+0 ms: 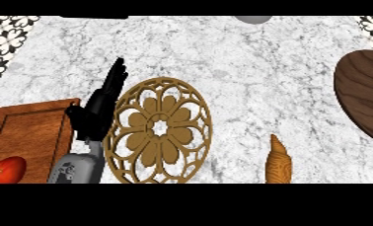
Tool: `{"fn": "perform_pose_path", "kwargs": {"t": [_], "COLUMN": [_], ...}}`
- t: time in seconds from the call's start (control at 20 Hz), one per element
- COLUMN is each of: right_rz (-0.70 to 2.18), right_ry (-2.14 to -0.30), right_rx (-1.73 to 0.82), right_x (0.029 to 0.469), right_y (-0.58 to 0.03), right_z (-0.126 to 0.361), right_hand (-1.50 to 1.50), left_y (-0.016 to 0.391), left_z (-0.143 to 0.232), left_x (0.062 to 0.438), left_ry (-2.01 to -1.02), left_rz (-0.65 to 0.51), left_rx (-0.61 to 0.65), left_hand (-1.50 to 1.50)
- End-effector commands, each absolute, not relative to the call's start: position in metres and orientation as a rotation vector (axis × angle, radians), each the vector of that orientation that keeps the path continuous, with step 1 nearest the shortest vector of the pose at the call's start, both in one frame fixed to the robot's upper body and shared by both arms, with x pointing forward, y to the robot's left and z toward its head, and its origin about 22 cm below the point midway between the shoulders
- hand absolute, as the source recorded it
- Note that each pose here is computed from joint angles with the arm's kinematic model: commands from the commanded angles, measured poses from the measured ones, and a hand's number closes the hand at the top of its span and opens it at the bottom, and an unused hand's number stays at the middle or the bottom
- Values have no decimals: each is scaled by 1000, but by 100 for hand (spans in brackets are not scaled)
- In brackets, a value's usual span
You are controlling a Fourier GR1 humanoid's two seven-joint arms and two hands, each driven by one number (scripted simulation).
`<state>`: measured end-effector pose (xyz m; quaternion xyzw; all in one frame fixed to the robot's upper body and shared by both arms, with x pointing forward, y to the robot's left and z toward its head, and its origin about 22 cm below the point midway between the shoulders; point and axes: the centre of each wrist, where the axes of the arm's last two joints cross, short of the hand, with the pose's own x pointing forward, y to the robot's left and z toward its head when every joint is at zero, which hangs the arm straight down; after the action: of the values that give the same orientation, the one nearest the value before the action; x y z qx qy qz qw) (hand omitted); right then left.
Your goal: Pick the bell pepper from the placemat and place it in the bowl
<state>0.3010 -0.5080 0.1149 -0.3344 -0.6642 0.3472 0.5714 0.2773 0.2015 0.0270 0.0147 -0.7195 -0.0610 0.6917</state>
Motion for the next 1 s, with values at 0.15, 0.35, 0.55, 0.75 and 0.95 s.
{"fn": "perform_pose_path", "kwargs": {"t": [0.15,0.35,0.55,0.75,0.95], "right_rz": [812,682,533,413,352], "right_ry": [-1591,-1729,-1868,-1841,-1786], "right_rx": [-524,-435,-443,-403,-335], "right_x": [295,302,313,293,284], "right_y": [-531,-525,-537,-554,-567], "right_z": [93,81,130,117,132], "right_hand": [-150,-150,-150,-150,-150], "left_y": [215,205,219,213,212], "left_z": [32,17,38,33,33], "left_x": [281,273,284,275,272], "left_ry": [-1614,-1596,-1590,-1605,-1607], "left_rz": [-145,-146,-128,-144,-124], "left_rx": [38,37,44,39,46], "left_hand": [0,0,0,0,0]}}
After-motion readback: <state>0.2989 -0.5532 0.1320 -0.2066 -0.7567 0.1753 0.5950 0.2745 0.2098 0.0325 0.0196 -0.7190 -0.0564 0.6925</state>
